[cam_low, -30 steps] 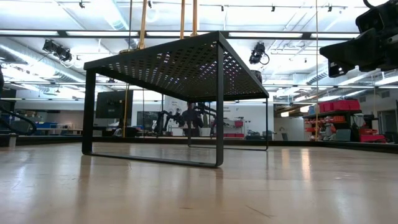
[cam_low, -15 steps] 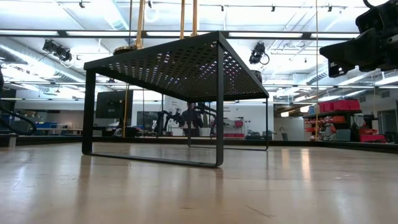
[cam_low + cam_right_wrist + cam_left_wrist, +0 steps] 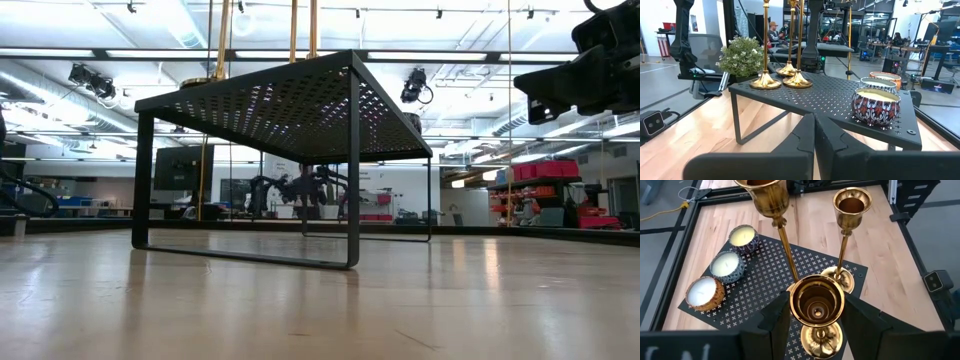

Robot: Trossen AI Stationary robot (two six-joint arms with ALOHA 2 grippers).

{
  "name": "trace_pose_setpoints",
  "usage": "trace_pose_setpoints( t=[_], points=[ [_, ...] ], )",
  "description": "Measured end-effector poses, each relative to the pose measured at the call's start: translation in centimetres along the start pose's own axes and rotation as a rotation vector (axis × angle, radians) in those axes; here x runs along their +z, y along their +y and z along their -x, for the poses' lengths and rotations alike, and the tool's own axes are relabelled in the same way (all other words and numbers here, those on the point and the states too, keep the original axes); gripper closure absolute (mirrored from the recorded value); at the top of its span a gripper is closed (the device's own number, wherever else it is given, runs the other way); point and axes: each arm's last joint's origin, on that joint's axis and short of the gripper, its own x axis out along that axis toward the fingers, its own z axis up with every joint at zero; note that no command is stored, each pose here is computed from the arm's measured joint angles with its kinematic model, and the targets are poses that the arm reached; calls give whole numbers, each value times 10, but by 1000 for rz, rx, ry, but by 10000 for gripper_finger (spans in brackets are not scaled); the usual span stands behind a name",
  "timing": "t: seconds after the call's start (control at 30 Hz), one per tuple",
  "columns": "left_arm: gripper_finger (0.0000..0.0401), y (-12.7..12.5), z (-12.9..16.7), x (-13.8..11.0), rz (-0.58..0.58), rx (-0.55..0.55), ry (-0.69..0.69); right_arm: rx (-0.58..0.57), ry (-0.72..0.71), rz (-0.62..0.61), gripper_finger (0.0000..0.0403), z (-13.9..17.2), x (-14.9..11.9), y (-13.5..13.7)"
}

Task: Stock candles on shelf
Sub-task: Put the gold candle holder on the shelf

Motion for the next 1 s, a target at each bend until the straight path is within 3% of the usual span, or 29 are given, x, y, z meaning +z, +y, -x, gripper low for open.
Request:
trace_pose_setpoints(
  t=[1.0],
  points=[
    [236, 1, 0, -1, -3, 20, 5, 0, 0, 0, 396, 0, 0, 0]
  ],
)
